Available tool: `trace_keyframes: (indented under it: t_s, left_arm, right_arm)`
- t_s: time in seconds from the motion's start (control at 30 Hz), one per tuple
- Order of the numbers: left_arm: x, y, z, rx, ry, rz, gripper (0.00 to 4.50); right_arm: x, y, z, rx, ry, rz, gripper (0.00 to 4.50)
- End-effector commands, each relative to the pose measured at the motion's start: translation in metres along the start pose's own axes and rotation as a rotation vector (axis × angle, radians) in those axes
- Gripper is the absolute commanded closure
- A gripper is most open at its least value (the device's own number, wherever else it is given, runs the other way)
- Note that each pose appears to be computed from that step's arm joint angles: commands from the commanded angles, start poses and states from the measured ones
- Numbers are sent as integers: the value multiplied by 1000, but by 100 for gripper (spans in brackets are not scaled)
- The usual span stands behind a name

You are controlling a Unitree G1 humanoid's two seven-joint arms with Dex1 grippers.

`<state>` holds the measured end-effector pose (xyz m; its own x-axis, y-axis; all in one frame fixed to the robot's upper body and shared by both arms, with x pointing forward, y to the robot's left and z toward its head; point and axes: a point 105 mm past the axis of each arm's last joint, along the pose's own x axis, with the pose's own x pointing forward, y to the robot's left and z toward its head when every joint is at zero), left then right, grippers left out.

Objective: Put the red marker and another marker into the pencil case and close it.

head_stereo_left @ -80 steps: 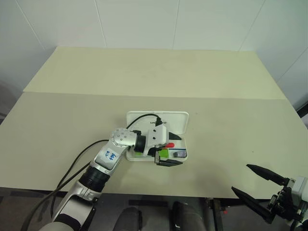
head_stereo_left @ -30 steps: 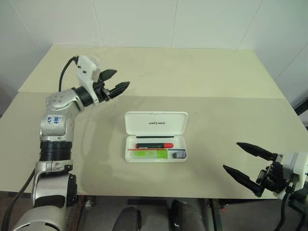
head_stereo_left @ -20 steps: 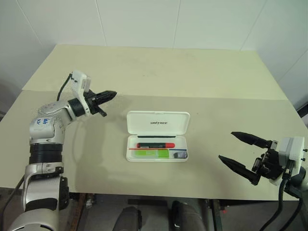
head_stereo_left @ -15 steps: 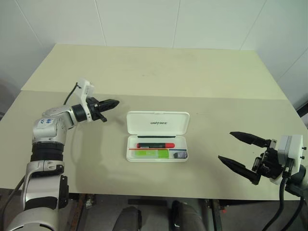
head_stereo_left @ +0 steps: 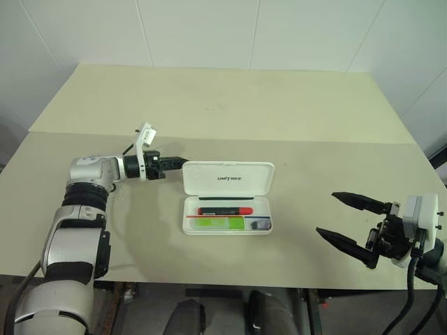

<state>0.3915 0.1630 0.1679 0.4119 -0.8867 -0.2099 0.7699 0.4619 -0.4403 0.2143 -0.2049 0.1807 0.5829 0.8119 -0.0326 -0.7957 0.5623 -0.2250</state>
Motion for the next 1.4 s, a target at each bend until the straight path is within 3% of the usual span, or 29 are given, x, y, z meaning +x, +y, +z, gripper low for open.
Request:
trace_keyframes:
  t_s: [0.03,0.17,0.37,0.67,0.93,1.4]
  left_arm:
    - [5,-15,11,44,17,-78,446]
    - [8,-28,16,95,46,-134,446]
    - [10,-56,15,143,95,-225,446]
    - [8,-87,-9,175,205,-309,446]
    - [7,-72,-41,192,334,-200,446]
    - [11,-82,-68,205,445,-249,446]
  right_arm:
    - [-1,0,9,-22,-28,10,0]
    - [-15,8,-7,29,10,5,0]
    - [-24,9,-3,16,10,-10,0]
    - [-26,11,-4,18,26,-31,0]
    - [-23,14,-5,18,18,-39,0]
    - [-33,22,-8,32,48,-25,0]
